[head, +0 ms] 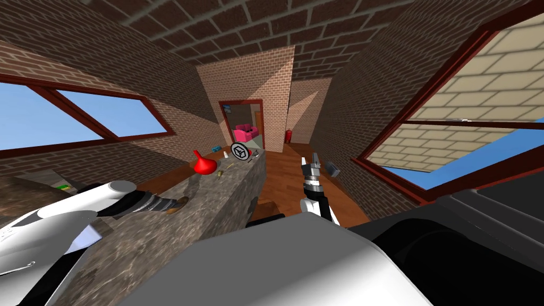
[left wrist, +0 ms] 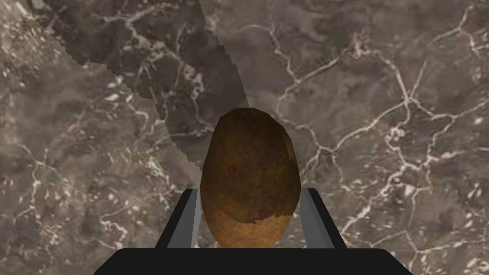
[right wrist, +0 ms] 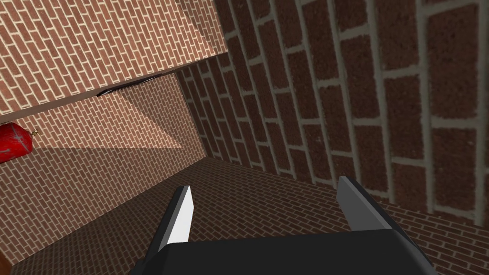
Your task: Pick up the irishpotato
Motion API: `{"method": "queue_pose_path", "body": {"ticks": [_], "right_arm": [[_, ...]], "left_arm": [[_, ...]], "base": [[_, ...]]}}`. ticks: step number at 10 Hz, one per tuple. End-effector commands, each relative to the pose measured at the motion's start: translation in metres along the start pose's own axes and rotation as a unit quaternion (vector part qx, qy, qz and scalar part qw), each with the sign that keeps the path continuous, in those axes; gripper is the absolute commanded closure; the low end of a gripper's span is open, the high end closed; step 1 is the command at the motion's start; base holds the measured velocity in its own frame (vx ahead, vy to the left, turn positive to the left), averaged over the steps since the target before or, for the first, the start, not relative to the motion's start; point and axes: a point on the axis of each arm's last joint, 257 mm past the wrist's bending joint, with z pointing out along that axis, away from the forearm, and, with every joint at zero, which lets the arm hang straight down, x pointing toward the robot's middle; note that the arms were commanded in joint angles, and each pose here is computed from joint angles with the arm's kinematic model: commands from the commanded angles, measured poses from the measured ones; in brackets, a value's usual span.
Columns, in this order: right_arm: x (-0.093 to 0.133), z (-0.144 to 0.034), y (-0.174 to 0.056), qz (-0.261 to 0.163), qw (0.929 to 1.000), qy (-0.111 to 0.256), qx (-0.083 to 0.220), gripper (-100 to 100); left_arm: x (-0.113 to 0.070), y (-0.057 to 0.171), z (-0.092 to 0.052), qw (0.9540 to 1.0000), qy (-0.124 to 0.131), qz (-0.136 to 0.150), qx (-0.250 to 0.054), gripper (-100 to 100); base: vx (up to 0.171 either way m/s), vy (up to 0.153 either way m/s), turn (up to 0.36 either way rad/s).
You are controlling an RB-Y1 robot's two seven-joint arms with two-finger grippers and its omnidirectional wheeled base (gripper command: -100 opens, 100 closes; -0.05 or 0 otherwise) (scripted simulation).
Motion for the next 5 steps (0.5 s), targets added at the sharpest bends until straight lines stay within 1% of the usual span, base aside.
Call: {"method": "queue_pose_path", "body": {"ticks": [1,3,4,5], "right_arm": [[0.0,0.0,0.0,0.0,1.0,0.0,0.0,0],[0.0,0.0,0.0,0.0,1.0,0.0,0.0,0],[0.0,0.0,0.0,0.0,1.0,0.0,0.0,0],[0.0,0.0,0.0,0.0,1.0,0.0,0.0,0]], "left_arm": [[0.004,0.007,0.0,1.0,-0.001,0.004,-0.005,100],[0.005,0.017,0.004,0.9998,-0.006,0.01,-0.015,100],[0.004,0.013,0.003,0.9999,-0.005,0.009,-0.011,100],[0.004,0.014,0.003,0.9999,-0.005,0.009,-0.012,0]], "base": [[0.029,0.01,0.07],[0.023,0.011,0.046],[0.01,0.004,0.01],[0.0,0.0,0.0]]}}
